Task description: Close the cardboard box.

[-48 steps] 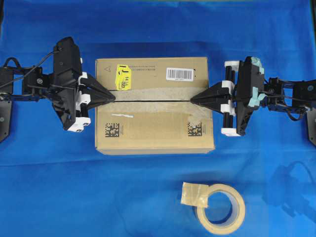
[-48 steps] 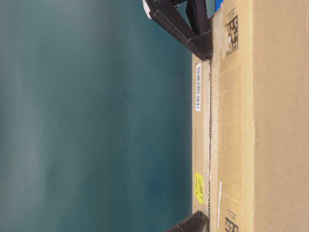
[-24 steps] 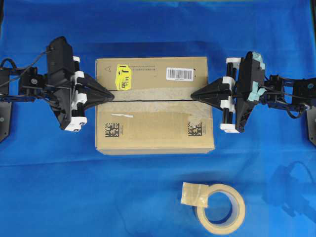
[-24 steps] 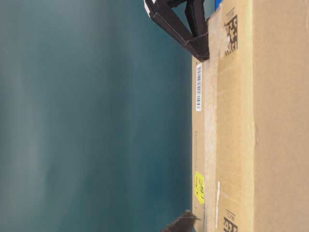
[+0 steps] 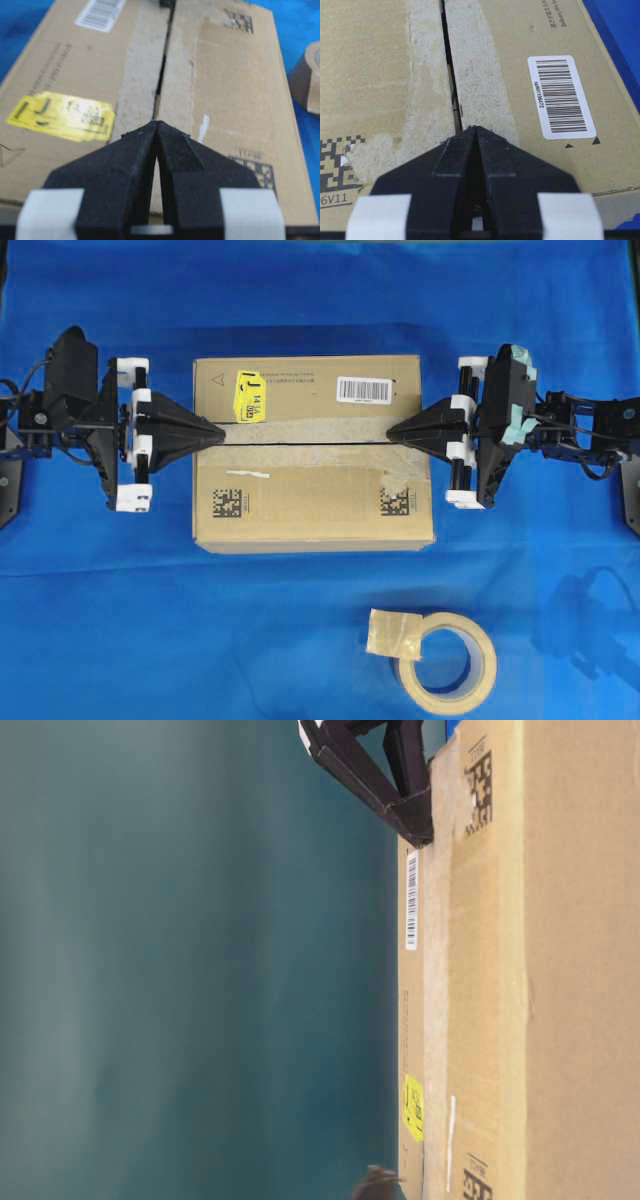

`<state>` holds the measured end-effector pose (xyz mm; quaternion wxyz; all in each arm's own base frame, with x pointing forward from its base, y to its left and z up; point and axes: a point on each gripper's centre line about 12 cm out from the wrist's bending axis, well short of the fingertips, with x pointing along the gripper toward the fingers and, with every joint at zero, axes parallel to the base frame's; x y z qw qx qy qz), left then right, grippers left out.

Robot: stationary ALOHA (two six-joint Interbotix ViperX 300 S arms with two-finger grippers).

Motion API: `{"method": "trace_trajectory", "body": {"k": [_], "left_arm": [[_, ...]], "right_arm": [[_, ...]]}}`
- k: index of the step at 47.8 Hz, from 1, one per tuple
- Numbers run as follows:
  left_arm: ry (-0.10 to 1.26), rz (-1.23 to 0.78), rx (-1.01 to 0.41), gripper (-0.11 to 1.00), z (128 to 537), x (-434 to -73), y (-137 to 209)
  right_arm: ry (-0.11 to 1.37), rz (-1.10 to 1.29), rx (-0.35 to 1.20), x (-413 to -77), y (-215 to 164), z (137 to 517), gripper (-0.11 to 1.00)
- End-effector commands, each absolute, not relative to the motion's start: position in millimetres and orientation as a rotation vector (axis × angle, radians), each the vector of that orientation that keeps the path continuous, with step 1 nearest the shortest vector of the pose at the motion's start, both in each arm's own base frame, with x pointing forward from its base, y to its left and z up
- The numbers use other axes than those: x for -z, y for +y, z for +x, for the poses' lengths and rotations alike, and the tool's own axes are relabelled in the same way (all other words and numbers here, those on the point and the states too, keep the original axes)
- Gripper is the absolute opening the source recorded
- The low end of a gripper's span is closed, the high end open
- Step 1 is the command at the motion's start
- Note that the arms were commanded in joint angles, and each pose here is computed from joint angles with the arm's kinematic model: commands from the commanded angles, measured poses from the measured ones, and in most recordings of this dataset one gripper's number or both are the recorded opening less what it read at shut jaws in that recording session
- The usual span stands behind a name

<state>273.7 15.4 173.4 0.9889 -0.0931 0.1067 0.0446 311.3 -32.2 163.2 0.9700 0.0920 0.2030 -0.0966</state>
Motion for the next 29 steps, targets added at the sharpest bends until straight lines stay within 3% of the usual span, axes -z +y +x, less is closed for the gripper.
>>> {"method": "trace_trajectory", "body": {"k": [1,29], "left_arm": [[0.209,-0.179,-0.079,0.0,277.5,-170.6,13.0],[0.289,-0.145,-0.081,0.0,281.6,-139.0,12.6]], "right_arm": [[0.392,0.192,0.206,-167.1,-35.2,312.7,0.0],[0.389,0.191,0.205,-167.5,-34.8,312.4,0.0]]}}
